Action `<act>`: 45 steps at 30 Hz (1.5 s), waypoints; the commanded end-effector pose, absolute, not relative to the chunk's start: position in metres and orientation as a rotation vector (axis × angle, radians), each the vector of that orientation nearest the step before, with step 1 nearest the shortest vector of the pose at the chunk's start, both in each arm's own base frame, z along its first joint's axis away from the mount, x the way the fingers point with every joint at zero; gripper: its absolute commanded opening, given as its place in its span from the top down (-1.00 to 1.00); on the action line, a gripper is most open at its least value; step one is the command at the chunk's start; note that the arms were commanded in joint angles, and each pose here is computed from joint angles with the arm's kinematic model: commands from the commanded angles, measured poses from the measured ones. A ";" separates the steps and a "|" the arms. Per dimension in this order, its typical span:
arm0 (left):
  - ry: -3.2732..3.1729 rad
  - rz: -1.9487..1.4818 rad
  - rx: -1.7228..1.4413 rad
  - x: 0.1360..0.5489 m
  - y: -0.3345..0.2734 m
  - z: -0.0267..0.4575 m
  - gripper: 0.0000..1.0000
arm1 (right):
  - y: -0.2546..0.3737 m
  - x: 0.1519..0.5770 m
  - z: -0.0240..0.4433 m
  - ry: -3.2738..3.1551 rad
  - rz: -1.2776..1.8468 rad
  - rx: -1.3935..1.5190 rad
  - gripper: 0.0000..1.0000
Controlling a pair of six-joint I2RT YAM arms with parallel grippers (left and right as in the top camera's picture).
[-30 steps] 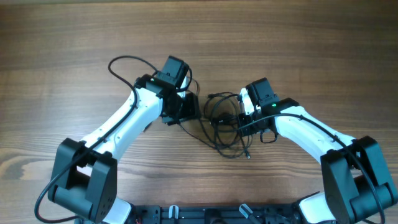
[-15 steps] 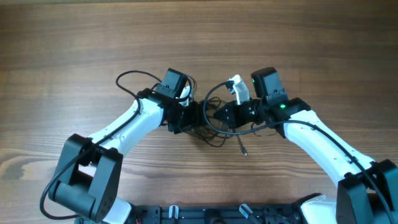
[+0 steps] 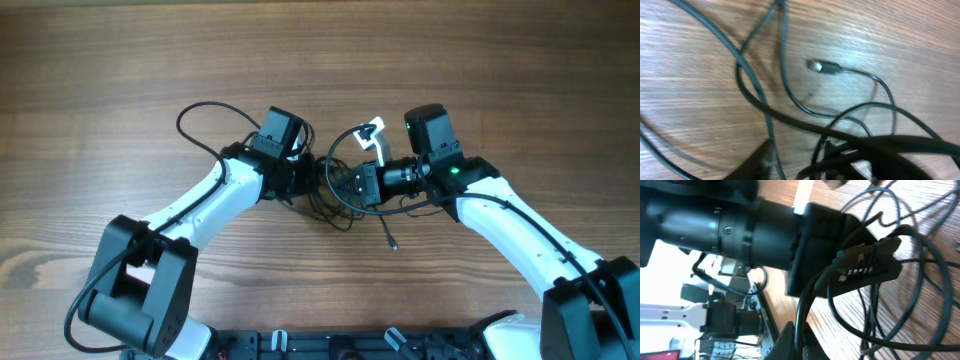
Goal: Untangle cables
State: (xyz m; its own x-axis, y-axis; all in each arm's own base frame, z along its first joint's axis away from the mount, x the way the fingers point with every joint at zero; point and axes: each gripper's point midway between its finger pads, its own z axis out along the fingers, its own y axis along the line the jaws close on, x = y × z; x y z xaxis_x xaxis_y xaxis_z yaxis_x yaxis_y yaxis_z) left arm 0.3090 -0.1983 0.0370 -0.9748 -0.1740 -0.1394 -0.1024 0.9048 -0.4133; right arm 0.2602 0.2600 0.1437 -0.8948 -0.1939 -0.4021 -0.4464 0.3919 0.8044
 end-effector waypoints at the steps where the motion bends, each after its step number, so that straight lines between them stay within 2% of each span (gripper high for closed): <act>1: 2.866 -0.465 -0.305 0.317 -0.181 0.029 0.92 | 0.267 0.255 0.171 2.313 1.615 -0.632 0.91; 5: 2.877 -0.350 -0.327 0.314 -0.166 0.025 0.92 | 0.264 0.263 0.165 2.330 1.543 -0.603 0.91; 7: 2.888 -0.268 -0.340 0.311 -0.156 0.022 0.92 | 0.254 0.280 0.153 2.409 1.433 -0.457 0.91; 11: 2.896 -0.196 -0.376 0.308 -0.144 0.020 0.92 | 0.180 0.318 0.099 2.671 0.955 0.183 0.91; 13: 2.892 -0.189 -0.438 0.310 -0.136 0.019 0.92 | 0.135 0.314 0.075 2.758 0.716 0.462 0.91; 14: 2.888 -0.188 -0.459 0.311 -0.133 0.019 0.92 | 0.124 0.309 0.070 2.784 0.664 0.509 0.89; 16: 2.886 -0.203 -0.492 0.313 -0.131 0.019 0.92 | 0.109 0.295 0.062 2.854 0.599 0.507 0.59; 18: 2.891 -0.219 -0.490 0.312 -0.133 0.019 0.92 | 0.110 0.293 0.061 2.864 0.597 0.494 -0.04; 19: 2.897 -0.253 -0.486 0.312 -0.137 0.020 0.91 | 0.110 0.292 0.061 2.864 0.598 0.493 -0.22; 21: 2.898 -0.388 -0.459 0.314 -0.154 0.024 0.92 | 0.113 0.292 0.062 2.866 0.618 0.485 -0.33; 26: 2.844 -0.797 -0.175 0.321 -0.205 0.046 0.92 | 0.167 0.288 0.096 2.733 1.077 -0.052 -0.35; 30: 2.834 -0.889 -0.093 0.317 -0.216 0.052 0.92 | 0.183 0.289 0.113 2.658 1.249 -0.084 -0.36; 33: 2.834 -0.893 -0.092 0.317 -0.217 0.052 0.92 | 0.190 0.288 0.116 2.651 1.267 -0.095 -0.36; 36: 2.833 -0.893 -0.091 0.317 -0.217 0.052 0.92 | 0.201 0.283 0.113 2.712 1.283 0.037 -0.30; 39: 2.834 -0.893 -0.092 0.317 -0.217 0.052 0.92 | 0.205 0.283 0.101 2.795 1.174 0.294 -0.09; 43: 2.835 -0.893 -0.092 0.316 -0.217 0.052 0.91 | 0.210 0.284 0.089 2.815 1.020 0.522 -0.04; 45: 2.839 -0.892 -0.094 0.316 -0.216 0.052 0.91 | 0.205 0.296 0.087 2.763 0.937 0.617 0.10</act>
